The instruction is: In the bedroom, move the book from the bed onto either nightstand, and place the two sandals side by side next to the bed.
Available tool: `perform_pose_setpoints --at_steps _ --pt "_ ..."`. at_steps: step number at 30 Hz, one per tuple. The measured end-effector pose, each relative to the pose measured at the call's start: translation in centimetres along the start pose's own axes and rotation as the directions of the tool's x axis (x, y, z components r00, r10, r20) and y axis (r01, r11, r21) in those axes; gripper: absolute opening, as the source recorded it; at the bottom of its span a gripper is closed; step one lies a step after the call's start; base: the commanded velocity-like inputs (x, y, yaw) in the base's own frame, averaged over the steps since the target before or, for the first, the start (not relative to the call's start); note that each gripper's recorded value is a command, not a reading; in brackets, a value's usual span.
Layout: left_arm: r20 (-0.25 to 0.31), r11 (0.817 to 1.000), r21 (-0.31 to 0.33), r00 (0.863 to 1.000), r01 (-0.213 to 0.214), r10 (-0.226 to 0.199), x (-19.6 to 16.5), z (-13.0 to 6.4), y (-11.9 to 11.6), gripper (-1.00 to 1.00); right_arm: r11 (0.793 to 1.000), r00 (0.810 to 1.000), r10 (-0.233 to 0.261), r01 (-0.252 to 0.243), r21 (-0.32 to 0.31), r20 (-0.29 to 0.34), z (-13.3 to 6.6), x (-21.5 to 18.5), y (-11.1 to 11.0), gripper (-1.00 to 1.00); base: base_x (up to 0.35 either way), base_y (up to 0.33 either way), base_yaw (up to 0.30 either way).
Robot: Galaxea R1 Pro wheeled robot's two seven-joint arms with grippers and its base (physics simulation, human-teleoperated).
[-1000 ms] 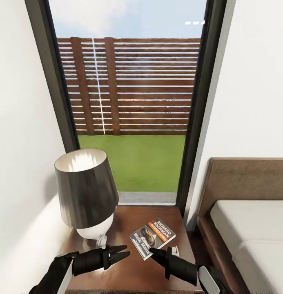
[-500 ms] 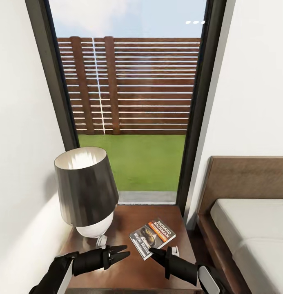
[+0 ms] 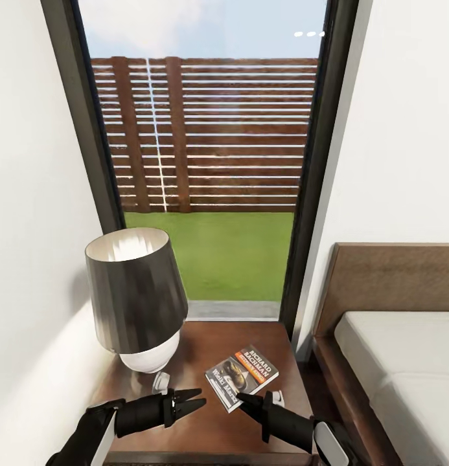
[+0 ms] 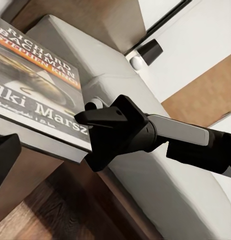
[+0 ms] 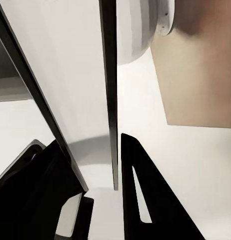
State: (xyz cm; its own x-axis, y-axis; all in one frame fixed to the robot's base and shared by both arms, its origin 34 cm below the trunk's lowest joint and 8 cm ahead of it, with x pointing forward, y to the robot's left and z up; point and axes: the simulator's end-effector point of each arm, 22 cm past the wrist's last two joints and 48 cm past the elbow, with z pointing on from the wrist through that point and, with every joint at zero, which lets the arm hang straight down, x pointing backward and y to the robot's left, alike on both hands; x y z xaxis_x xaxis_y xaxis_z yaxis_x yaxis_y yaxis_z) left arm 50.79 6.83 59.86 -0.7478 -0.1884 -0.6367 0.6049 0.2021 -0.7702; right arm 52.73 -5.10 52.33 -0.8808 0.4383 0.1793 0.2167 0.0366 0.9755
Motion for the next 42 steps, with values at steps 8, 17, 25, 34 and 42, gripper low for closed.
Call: perform_pose_setpoints --at_steps 8,17,25,34,42 --pt "0.002 1.0 0.0 1.0 0.0 0.0 -0.1 0.0 0.0 1.0 1.0 1.0 0.0 0.0 -0.001 0.0 0.0 0.0 0.0 -1.0 0.12 0.0 0.0" --pt "0.001 1.0 -0.001 1.0 -0.001 0.001 0.0 0.0 0.0 1.0 1.0 1.0 0.0 0.0 -0.001 0.0 0.0 0.0 0.0 -1.0 0.113 0.054 0.0" --pt "0.002 1.0 -0.001 1.0 0.0 0.0 0.0 0.0 0.0 1.0 1.0 1.0 0.0 0.0 -0.001 0.0 0.0 0.0 0.0 -1.0 0.083 0.048 0.0" --pt "0.002 1.0 -0.001 1.0 0.0 0.0 0.8 0.0 0.7 1.0 1.0 1.0 -0.001 0.001 0.001 0.0 0.0 0.0 -1.1 -1.0 0.002 0.001 0.0" --pt "0.001 1.0 0.0 1.0 0.0 0.0 2.3 -0.1 1.8 1.0 1.0 1.0 -0.002 0.002 0.001 0.0 0.1 0.1 -2.9 -1.0 0.0 0.0 0.0"
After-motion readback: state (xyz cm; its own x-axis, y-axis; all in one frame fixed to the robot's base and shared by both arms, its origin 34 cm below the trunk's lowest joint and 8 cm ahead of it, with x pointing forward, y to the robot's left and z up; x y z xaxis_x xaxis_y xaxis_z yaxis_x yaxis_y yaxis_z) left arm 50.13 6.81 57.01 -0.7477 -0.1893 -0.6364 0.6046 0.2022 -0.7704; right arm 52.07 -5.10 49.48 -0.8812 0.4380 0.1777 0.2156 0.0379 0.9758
